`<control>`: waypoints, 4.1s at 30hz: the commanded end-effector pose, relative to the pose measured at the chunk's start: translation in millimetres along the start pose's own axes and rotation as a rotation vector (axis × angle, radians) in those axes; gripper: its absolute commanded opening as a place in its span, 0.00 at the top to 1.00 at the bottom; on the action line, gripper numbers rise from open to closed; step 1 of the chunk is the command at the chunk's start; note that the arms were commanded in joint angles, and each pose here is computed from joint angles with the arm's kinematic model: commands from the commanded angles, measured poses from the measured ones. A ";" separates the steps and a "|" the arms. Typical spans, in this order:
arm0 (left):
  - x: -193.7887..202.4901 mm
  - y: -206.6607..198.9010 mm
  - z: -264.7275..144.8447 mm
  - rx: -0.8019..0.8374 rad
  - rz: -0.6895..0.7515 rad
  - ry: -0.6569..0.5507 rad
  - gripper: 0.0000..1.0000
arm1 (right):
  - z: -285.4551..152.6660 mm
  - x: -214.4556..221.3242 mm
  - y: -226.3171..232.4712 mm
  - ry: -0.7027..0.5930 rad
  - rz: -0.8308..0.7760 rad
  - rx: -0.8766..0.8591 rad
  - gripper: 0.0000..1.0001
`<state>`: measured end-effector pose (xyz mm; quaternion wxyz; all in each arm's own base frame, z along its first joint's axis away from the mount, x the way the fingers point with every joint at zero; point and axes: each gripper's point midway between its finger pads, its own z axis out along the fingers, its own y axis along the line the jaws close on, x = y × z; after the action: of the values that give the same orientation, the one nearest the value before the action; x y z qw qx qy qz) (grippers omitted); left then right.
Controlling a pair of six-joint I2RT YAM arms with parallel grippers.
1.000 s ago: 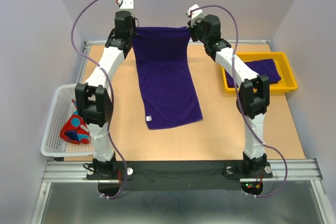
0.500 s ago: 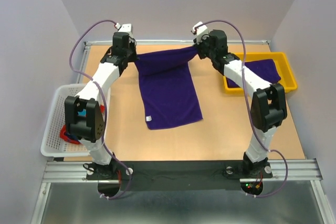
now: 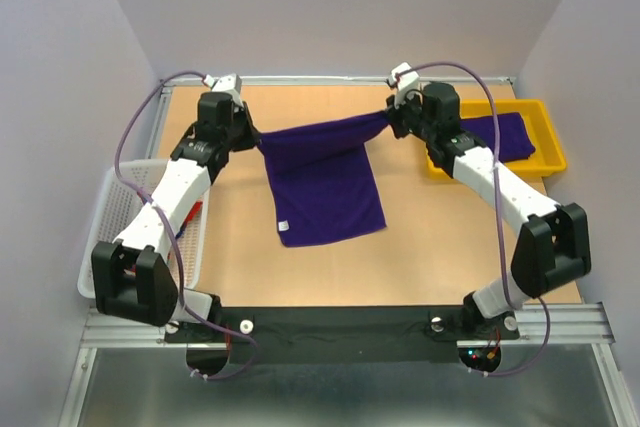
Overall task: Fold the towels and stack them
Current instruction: Fold the towel
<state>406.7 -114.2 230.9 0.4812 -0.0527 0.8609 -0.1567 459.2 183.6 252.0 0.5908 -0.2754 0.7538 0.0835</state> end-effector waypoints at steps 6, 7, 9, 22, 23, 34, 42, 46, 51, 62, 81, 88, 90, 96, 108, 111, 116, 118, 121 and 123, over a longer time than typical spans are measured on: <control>53.0 22.9 -21.7 -0.056 -0.044 0.089 1.00 | -41.2 48.6 30.1 0.088 0.207 -0.050 0.99; 56.6 26.2 -20.5 -0.068 -0.039 0.096 1.00 | -41.0 54.1 31.5 0.102 0.220 -0.051 0.99; 60.6 31.3 -14.9 -0.092 -0.034 0.112 1.00 | -38.3 57.8 31.1 0.113 0.233 -0.042 0.99; -11.3 26.8 -15.3 -0.160 0.052 0.012 1.00 | -15.0 2.8 7.8 0.027 0.213 -0.001 0.99; -20.6 24.8 -16.4 -0.165 0.060 0.007 1.00 | -14.4 -7.2 4.7 0.008 0.207 0.006 1.00; -41.9 17.5 -44.4 -0.159 0.061 -0.035 1.00 | -38.7 -27.3 6.5 -0.050 0.210 -0.002 0.99; 74.6 12.4 -49.3 -0.015 -0.047 0.172 1.00 | -70.0 70.5 36.3 0.120 0.341 0.003 0.98; 153.2 22.2 -44.5 -0.019 -0.124 0.316 1.00 | -77.4 113.7 64.6 0.220 0.500 -0.048 0.96; 207.3 26.7 -33.9 -0.039 -0.190 0.396 1.00 | -79.6 173.0 91.5 0.387 0.659 -0.056 0.96; 185.4 28.7 -20.7 -0.079 -0.160 0.329 1.00 | -64.7 189.3 86.4 0.445 0.660 -0.014 0.98; -206.0 27.9 51.4 -0.358 0.049 -0.348 1.00 | 128.0 -72.8 -82.8 -0.147 0.147 0.253 1.00; -272.8 35.5 64.5 -0.323 0.042 -0.555 1.00 | 152.6 -126.2 -111.2 -0.431 0.041 0.318 1.00; -282.1 36.3 63.7 -0.317 0.043 -0.598 1.00 | 152.4 -132.4 -116.5 -0.486 0.021 0.350 0.99; -291.9 46.1 64.4 -0.324 0.070 -0.660 1.00 | 154.5 -135.0 -138.4 -0.571 0.011 0.438 1.00; -276.5 52.5 65.5 -0.335 0.106 -0.621 1.00 | 149.5 -129.8 -132.0 -0.563 -0.027 0.398 0.99; -244.4 61.8 80.8 -0.341 0.099 -0.541 1.00 | 149.8 -111.6 -123.8 -0.514 -0.032 0.369 0.99; -209.2 67.1 82.6 -0.325 0.076 -0.461 1.00 | 141.9 -89.4 -106.4 -0.437 -0.042 0.297 0.99; -194.7 69.7 81.9 -0.324 0.070 -0.430 1.00 | 144.0 -70.5 -94.1 -0.382 -0.047 0.242 0.99; -169.4 68.9 81.1 -0.300 0.068 -0.344 1.00 | 137.0 -54.3 -82.2 -0.316 -0.042 0.191 1.00; -155.9 68.2 78.8 -0.289 0.065 -0.295 1.00 | 129.6 -50.4 -75.8 -0.296 -0.034 0.169 0.99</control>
<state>584.0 -59.0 249.4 0.5697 -0.0885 0.8169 -0.0181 625.8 231.8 234.3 0.7022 -0.2380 0.6668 0.0756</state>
